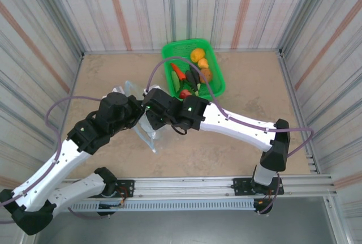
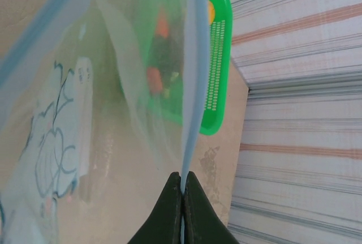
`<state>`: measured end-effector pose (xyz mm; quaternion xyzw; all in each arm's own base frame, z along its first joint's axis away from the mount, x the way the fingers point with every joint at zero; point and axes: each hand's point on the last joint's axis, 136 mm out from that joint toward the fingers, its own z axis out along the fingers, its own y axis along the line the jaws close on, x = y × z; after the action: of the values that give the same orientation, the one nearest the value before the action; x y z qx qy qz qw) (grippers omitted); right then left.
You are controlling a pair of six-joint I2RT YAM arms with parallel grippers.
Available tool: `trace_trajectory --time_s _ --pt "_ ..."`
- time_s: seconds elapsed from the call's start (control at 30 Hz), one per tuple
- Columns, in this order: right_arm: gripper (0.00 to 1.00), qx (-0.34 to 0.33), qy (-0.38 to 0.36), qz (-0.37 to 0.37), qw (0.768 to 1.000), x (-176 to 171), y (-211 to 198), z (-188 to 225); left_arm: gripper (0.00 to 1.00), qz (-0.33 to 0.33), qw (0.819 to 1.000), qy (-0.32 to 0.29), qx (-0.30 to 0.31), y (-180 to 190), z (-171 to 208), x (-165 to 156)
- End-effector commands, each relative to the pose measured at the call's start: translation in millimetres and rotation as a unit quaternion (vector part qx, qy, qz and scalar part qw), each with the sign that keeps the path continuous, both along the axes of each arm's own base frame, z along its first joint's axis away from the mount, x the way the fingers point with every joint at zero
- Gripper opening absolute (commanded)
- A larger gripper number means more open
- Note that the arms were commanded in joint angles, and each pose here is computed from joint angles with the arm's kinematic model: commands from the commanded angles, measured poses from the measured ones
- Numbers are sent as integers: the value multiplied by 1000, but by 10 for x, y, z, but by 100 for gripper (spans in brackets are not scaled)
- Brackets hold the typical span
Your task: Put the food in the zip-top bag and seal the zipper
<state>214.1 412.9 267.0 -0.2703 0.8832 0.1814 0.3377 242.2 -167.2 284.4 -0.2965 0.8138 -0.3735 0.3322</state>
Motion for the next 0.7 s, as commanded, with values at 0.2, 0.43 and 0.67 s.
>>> trace_trajectory --time_s 0.2,0.43,0.67 --pt "10 19 -1 -23 1000 197 -46 31 5 -8 997 27 76 67 -112 -6" --pt "10 55 11 -62 997 362 -153 88 75 -34 995 -23 86 89 210 -8" --pt "11 125 16 -144 982 566 -343 99 71 -125 986 -98 49 -51 611 -252"
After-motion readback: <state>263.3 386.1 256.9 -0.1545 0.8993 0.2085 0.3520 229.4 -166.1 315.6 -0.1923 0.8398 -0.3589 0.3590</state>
